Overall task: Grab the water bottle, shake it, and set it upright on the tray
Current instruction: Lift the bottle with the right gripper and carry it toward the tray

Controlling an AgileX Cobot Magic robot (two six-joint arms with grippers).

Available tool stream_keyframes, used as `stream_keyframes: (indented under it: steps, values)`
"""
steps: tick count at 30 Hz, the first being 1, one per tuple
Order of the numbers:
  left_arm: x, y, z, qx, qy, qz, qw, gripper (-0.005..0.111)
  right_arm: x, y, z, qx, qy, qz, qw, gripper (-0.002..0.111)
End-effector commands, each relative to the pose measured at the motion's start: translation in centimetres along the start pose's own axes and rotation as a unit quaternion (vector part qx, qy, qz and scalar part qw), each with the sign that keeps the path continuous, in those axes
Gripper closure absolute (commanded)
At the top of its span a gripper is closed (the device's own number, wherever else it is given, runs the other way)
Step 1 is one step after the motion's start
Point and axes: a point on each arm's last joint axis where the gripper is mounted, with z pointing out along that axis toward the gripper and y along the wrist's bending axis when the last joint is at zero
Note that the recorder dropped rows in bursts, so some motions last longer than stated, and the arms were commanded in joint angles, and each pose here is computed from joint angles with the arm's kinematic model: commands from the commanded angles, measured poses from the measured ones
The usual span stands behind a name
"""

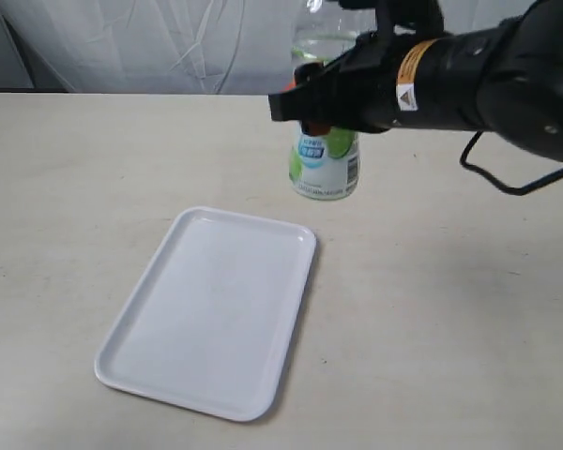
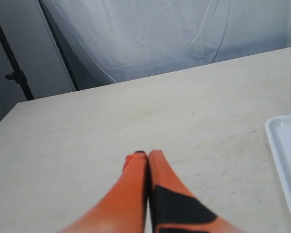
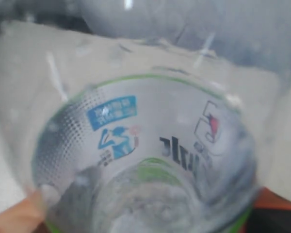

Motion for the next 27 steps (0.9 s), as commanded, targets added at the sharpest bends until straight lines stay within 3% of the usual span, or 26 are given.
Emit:
stream_keyframes:
  steps: [1, 7, 9, 12, 15, 19, 21, 22, 27]
  values:
    - [0.0, 0.0, 0.0, 0.0, -0.007, -0.002, 1.0, 0.106, -2.5, 2.6, -3.7, -0.064, -0.088, -0.026, 0.994, 0.109]
    - [0.0, 0.0, 0.0, 0.0, -0.007, -0.002, 1.0, 0.106, 3.5, 2.6, 0.0, -0.043, 0.035, -0.044, 0.997, 0.109]
    - [0.0, 0.0, 0.0, 0.0, -0.007, -0.002, 1.0, 0.106, 2.1, 3.0, -0.8, -0.053, 0.006, -0.045, 0.998, 0.109]
    - [0.0, 0.0, 0.0, 0.0, -0.007, -0.002, 1.0, 0.106, -2.6, 3.6, -4.1, -0.073, -0.089, -0.051, 0.992, 0.109]
    - [0.0, 0.0, 0.0, 0.0, -0.007, -0.002, 1.0, 0.106, -3.8, 3.4, -5.3, -0.064, -0.105, -0.056, 0.991, 0.109]
    - [0.0, 0.0, 0.0, 0.0, -0.007, -0.002, 1.0, 0.106, 2.2, 3.0, -1.1, -0.031, 0.044, -0.023, 0.998, 0.109]
    - [0.0, 0.0, 0.0, 0.0, -0.007, -0.002, 1.0, 0.106, 4.0, 3.6, -0.5, -0.029, 0.084, -0.067, 0.994, 0.109]
    - [0.0, 0.0, 0.0, 0.0, -0.007, -0.002, 1.0, 0.106, 3.7, 4.0, -0.8, -0.033, 0.078, -0.075, 0.994, 0.109]
    - [0.0, 0.0, 0.0, 0.0, -0.007, -0.002, 1.0, 0.106, -3.8, 5.3, -6.5, -0.089, -0.104, -0.08, 0.987, 0.109]
